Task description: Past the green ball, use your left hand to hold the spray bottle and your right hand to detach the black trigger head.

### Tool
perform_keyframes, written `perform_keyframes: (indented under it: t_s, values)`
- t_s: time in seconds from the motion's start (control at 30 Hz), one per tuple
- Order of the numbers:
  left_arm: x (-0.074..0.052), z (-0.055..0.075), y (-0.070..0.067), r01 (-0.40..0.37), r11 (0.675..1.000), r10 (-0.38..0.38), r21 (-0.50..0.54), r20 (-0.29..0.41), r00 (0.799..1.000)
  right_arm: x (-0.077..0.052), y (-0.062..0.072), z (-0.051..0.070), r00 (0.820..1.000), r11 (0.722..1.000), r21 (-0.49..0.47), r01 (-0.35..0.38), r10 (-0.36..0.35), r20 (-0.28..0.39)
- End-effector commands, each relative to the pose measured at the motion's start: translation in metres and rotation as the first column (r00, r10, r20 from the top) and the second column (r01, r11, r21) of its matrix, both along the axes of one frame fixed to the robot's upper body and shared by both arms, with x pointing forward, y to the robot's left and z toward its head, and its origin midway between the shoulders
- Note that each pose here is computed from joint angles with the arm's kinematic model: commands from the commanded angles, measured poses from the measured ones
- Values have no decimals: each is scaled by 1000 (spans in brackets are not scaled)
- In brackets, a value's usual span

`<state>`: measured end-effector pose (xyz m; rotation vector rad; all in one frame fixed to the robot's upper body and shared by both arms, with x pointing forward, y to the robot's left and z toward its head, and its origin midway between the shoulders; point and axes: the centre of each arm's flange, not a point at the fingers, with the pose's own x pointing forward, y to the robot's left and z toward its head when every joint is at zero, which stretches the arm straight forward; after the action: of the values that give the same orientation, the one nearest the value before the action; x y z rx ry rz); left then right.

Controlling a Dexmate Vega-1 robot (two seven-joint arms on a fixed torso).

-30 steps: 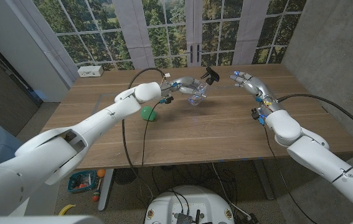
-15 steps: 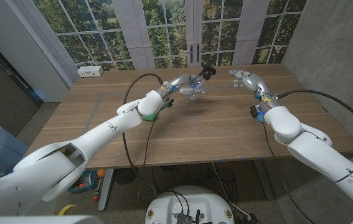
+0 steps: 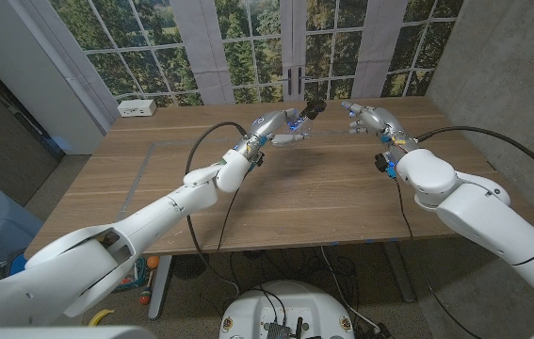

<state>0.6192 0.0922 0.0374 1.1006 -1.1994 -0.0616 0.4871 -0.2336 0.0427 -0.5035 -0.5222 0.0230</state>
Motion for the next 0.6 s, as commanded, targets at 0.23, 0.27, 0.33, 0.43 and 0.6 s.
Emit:
perform_keyframes:
  t_s: [0.23,0.27,0.33,0.43,0.6]
  values:
    - [-9,-10,-7,-92,995,83,33,198,977,-26,26,27,996,986,-155,54,-64,-62]
    - [-9,-10,-7,-92,995,84,31,201,976,-27,27,28,996,985,-164,55,-67,-66]
    - [-9,-11,-7,-94,995,87,24,205,975,-30,29,30,995,981,-183,62,-76,-68]
    - [-8,-11,-8,-96,995,90,17,212,973,-33,33,32,992,972,-215,95,-111,-65]
    - [-8,-11,-10,-96,995,92,8,229,969,-36,38,37,985,957,-258,131,-155,-77]
